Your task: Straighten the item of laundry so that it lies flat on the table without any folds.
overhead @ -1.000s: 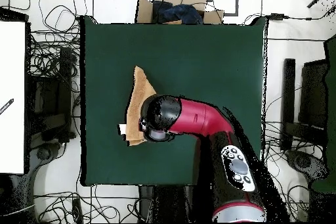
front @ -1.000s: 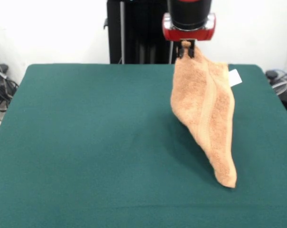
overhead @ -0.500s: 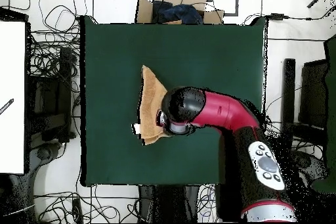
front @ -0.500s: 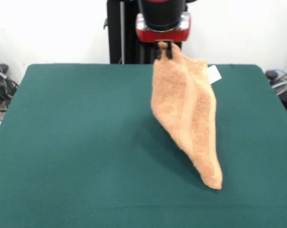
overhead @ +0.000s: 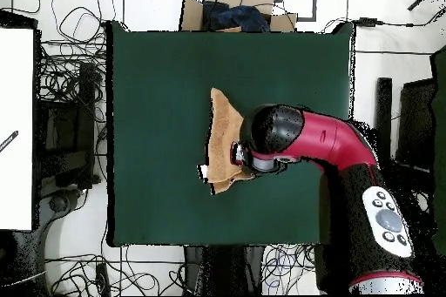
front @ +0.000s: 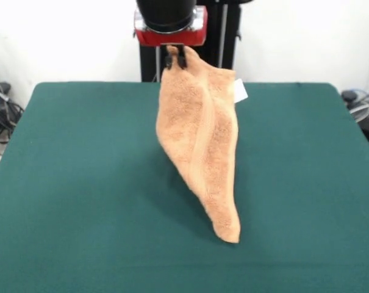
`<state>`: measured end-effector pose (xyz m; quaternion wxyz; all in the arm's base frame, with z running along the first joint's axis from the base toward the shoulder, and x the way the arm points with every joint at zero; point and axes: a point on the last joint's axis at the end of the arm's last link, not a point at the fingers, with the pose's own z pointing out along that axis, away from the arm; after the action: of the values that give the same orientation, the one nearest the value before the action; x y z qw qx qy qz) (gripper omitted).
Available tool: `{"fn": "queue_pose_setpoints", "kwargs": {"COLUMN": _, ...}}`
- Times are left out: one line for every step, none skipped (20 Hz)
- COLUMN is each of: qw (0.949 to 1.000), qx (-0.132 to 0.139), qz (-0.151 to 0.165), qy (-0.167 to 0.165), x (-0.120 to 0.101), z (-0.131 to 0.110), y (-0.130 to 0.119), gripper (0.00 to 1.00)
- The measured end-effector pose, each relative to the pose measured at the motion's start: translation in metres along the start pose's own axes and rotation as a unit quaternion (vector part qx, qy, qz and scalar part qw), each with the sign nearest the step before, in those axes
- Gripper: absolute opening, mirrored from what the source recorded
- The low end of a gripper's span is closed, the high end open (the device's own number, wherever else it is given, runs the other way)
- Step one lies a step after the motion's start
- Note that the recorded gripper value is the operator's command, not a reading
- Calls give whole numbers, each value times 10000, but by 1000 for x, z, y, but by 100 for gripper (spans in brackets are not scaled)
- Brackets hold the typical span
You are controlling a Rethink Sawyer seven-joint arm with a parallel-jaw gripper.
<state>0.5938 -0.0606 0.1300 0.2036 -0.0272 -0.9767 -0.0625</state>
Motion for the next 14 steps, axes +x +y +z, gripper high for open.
{"fn": "queue_pose_setpoints", "kwargs": {"qw": 10000, "qx": -8, "qz": -4, "qy": -8, "x": 0, "z": -1, "y": 0, "gripper": 0}}
{"fn": "queue_pose_setpoints", "kwargs": {"qw": 10000, "qx": -21, "qz": -8, "qy": -25, "x": -1, "z": -3, "y": -1, "gripper": 100}}
{"fn": "queue_pose_setpoints", "kwargs": {"qw": 10000, "qx": -24, "qz": -9, "qy": -26, "x": -1, "z": -3, "y": -1, "gripper": 100}}
{"fn": "queue_pose_setpoints", "kwargs": {"qw": 10000, "qx": -26, "qz": -10, "qy": -28, "x": -1, "z": -3, "y": -1, "gripper": 100}}
{"fn": "queue_pose_setpoints", "kwargs": {"qw": 10000, "qx": -34, "qz": -15, "qy": -34, "x": -1, "z": -3, "y": -1, "gripper": 100}}
{"fn": "queue_pose_setpoints", "kwargs": {"qw": 10000, "qx": -44, "qz": -22, "qy": -39, "x": -2, "z": -4, "y": 0, "gripper": 100}}
{"fn": "queue_pose_setpoints", "kwargs": {"qw": 10000, "qx": -54, "qz": -28, "qy": -45, "x": -2, "z": -4, "y": 0, "gripper": 100}}
{"fn": "queue_pose_setpoints", "kwargs": {"qw": 10000, "qx": -64, "qz": -37, "qy": -51, "x": -3, "z": -4, "y": 0, "gripper": 100}}
{"fn": "queue_pose_setpoints", "kwargs": {"qw": 9999, "qx": -75, "qz": -48, "qy": -57, "x": -3, "z": -5, "y": 1, "gripper": 100}}
{"fn": "queue_pose_setpoints", "kwargs": {"qw": 9999, "qx": -86, "qz": -59, "qy": -63, "x": -4, "z": -5, "y": 2, "gripper": 100}}
{"fn": "queue_pose_setpoints", "kwargs": {"qw": 9999, "qx": -97, "qz": -71, "qy": -71, "x": -4, "z": -5, "y": 3, "gripper": 100}}
{"fn": "queue_pose_setpoints", "kwargs": {"qw": 9999, "qx": -113, "qz": -86, "qy": -80, "x": -5, "z": -6, "y": 3, "gripper": 100}}
{"fn": "queue_pose_setpoints", "kwargs": {"qw": 9999, "qx": -116, "qz": -89, "qy": -81, "x": -5, "z": -6, "y": 4, "gripper": 100}}
{"fn": "queue_pose_setpoints", "kwargs": {"qw": 9999, "qx": -118, "qz": -91, "qy": -83, "x": -5, "z": -6, "y": 4, "gripper": 100}}
